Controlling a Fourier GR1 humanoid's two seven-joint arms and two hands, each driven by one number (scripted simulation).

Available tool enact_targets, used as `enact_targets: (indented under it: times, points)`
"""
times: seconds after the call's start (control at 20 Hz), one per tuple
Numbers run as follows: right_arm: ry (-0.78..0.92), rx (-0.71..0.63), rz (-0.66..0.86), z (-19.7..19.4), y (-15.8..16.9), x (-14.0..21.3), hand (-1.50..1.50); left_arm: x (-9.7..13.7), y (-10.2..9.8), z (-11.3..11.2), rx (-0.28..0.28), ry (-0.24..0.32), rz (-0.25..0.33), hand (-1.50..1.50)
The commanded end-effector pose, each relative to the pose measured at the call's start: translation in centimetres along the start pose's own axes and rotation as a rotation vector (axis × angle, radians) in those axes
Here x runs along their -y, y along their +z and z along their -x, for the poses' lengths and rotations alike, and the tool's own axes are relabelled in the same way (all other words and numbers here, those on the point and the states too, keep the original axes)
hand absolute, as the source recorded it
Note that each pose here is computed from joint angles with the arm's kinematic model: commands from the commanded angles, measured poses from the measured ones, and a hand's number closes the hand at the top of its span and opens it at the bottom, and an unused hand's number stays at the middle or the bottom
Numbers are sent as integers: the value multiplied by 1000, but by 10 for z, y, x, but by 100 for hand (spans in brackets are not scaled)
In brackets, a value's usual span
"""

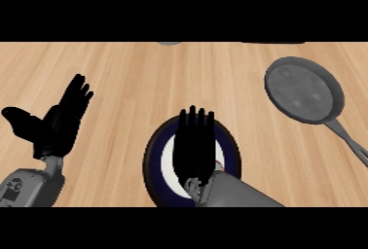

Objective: Pick the tomato from the plate and place it in the pan

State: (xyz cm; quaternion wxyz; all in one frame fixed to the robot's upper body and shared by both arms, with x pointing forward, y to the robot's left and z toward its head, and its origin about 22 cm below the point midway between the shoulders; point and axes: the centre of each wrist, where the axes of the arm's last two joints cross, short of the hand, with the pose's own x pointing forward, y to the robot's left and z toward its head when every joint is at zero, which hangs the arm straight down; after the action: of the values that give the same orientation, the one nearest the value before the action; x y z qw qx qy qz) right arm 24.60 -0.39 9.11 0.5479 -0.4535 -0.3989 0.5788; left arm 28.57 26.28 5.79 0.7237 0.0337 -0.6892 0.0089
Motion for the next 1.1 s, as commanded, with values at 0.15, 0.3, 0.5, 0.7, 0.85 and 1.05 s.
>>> enact_targets:
  times: [0.15,0.3,0.5,0.7,0.85,1.05]
  points:
    - [34,-223,-27,-14,-7,-6,-150,7,1,-10,-7,-7,0,0]
    - [22,-201,-33,-17,-12,-9,-150,-6,-4,-18,1,4,-22,0]
    - [34,-207,-89,-12,-19,-23,-150,-7,0,-2,-12,0,-19,0]
    - [26,-209,-98,-12,-31,-39,-150,-5,10,-1,0,-15,-8,0]
    - [-5,-212,-77,-10,-32,-27,-150,-16,-2,-1,-10,-5,-33,0]
    - [-25,-211,-83,-14,-48,-33,-150,5,7,4,3,6,1,0]
